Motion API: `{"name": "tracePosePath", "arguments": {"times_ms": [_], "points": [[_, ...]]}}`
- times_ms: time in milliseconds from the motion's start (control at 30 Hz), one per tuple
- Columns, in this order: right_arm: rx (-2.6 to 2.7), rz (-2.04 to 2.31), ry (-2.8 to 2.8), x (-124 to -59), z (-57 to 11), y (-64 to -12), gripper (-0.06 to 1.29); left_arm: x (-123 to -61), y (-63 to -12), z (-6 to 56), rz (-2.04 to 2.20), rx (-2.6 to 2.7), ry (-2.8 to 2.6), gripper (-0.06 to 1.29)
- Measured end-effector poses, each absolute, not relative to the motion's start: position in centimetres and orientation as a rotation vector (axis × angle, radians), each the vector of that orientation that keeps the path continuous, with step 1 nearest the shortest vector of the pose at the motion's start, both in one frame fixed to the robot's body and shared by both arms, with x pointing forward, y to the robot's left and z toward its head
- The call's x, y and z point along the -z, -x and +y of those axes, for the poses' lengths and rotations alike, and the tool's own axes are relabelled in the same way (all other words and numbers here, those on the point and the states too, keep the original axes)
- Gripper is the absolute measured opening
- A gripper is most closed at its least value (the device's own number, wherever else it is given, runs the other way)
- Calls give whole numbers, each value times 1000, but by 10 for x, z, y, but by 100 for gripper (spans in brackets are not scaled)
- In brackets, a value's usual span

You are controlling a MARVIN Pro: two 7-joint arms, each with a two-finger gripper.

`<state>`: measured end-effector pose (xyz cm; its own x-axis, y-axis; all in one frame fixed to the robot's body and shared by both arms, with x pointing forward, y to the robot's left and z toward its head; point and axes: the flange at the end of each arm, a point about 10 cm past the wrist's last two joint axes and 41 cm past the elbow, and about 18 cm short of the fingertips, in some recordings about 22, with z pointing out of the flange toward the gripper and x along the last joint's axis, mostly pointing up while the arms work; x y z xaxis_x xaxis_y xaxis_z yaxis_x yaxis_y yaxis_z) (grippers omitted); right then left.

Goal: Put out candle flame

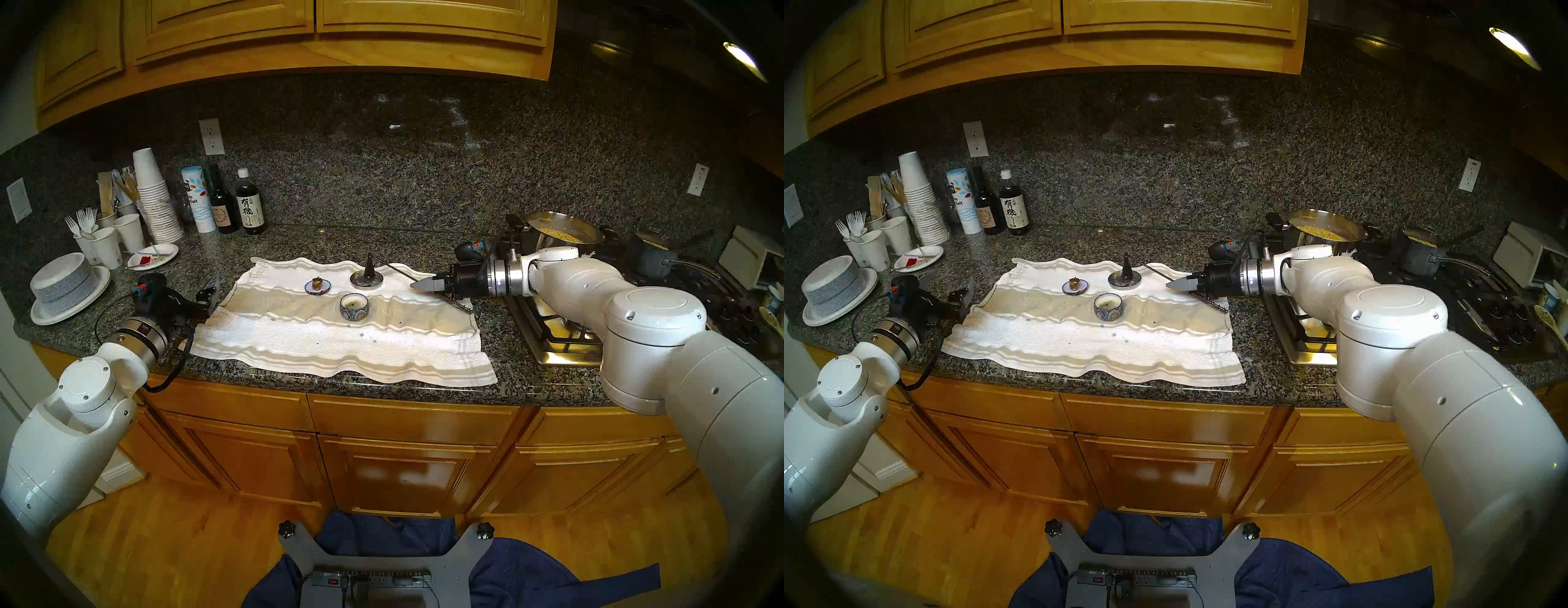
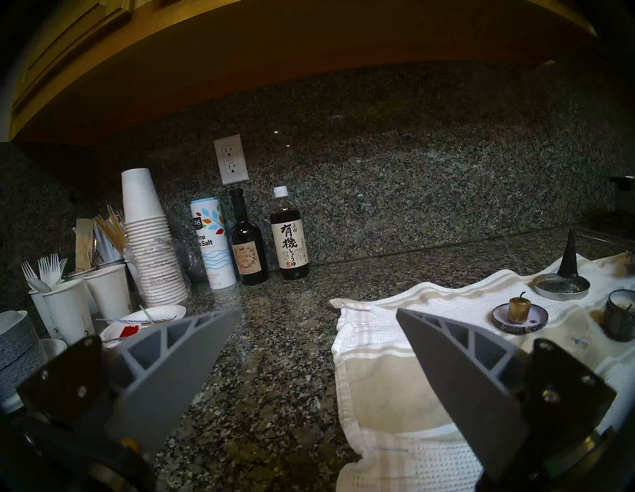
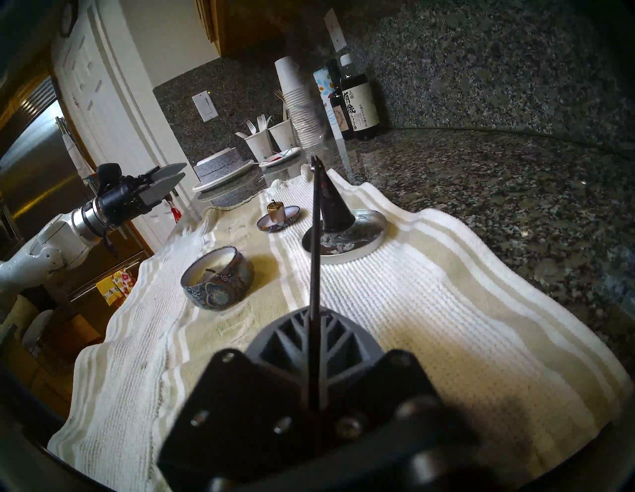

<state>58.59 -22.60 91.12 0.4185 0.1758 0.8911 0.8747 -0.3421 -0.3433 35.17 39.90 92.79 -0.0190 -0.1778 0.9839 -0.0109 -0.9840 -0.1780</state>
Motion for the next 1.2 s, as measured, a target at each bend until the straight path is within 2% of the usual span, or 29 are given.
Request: {"name": "tracePosePath", "arguments": {"times_ms": [933, 1200], "points": [[976, -901, 1810, -904, -223, -586, -3, -928, -352, 399, 205, 2153, 2114, 123], [982, -905, 1808, -905, -221, -587, 18, -928, -352, 399, 205, 2153, 2114, 123]]}}
